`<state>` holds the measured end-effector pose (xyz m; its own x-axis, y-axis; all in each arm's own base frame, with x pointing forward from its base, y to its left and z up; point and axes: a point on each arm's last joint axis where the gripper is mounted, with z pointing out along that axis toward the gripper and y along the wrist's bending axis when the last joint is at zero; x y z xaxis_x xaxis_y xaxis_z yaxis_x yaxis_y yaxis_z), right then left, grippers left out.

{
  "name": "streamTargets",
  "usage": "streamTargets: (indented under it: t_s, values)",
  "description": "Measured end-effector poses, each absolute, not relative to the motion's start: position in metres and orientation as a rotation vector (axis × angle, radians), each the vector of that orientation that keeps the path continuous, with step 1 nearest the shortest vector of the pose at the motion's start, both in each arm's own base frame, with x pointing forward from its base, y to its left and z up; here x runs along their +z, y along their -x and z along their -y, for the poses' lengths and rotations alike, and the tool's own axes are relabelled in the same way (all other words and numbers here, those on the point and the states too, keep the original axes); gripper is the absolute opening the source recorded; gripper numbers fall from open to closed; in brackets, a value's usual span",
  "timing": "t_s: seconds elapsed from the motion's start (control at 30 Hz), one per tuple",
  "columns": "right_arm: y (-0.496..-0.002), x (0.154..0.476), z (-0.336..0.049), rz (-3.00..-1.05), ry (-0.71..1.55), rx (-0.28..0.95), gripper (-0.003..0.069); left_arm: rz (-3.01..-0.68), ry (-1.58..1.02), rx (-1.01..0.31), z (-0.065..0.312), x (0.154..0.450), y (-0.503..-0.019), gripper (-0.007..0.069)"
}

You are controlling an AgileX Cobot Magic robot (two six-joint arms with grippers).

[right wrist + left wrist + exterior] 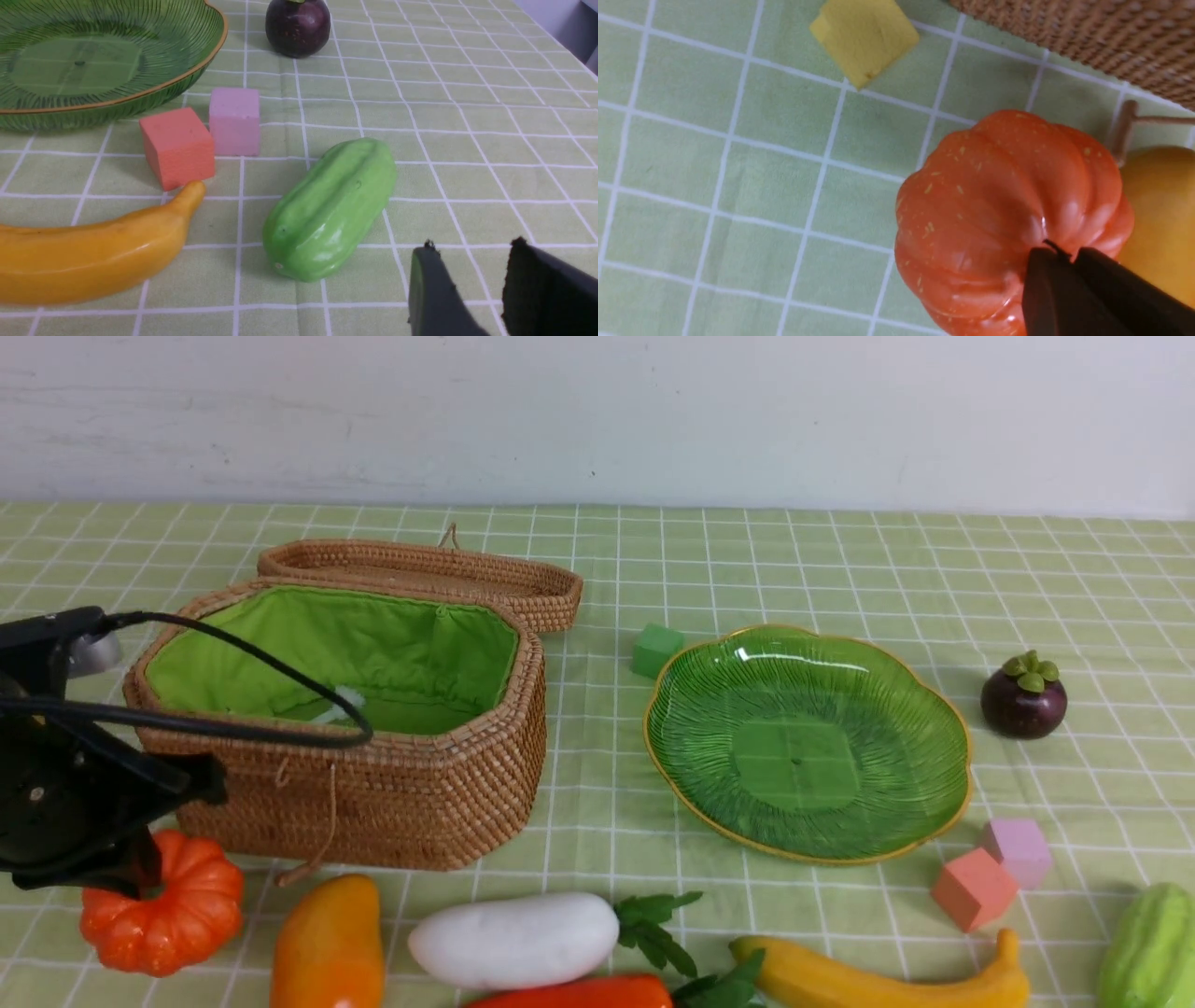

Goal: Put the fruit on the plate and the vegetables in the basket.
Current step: Use the left arm to grab a pumpkin and put it into the left basket, then grab the mango with your left arm and place it on the right plate

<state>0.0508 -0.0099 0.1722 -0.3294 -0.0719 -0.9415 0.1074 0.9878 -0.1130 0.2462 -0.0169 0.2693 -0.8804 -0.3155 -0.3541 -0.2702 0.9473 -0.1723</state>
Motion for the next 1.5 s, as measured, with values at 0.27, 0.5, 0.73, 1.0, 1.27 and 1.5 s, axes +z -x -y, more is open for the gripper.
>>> streamTargets:
  t_s: [0.27, 0.5, 0.73, 1.0, 1.27, 1.5]
  values:
    - [-0.051, 0.172, 0.01, -1.898, -0.026, -0.181, 0.0241, -2.577, 0.343, -0.274, 0.023, 0.361, -0.252, 0.0008]
    - [-0.051, 0.172, 0.01, -1.898, -0.026, -0.181, 0.0241, -2.494, 0.297, -0.297, 0.026, 0.397, -0.292, 0.0008]
    - [-0.051, 0.172, 0.01, -1.898, -0.026, -0.181, 0.0241, -2.554, 0.318, -0.29, 0.031, 0.353, -0.369, 0.0015]
    - [-0.051, 0.172, 0.01, -1.898, -0.026, -0.181, 0.0241, -2.628, 0.401, -0.309, 0.033, 0.308, -0.398, 0.0094]
    - [-0.051, 0.172, 0.01, -1.898, -0.026, -0.181, 0.0241, -2.652, 0.431, -0.313, 0.033, 0.315, -0.39, 0.0419]
    - [-0.051, 0.172, 0.01, -1.898, -0.026, -0.181, 0.0241, -2.596, 0.345, -0.32, 0.031, 0.381, -0.332, 0.0603]
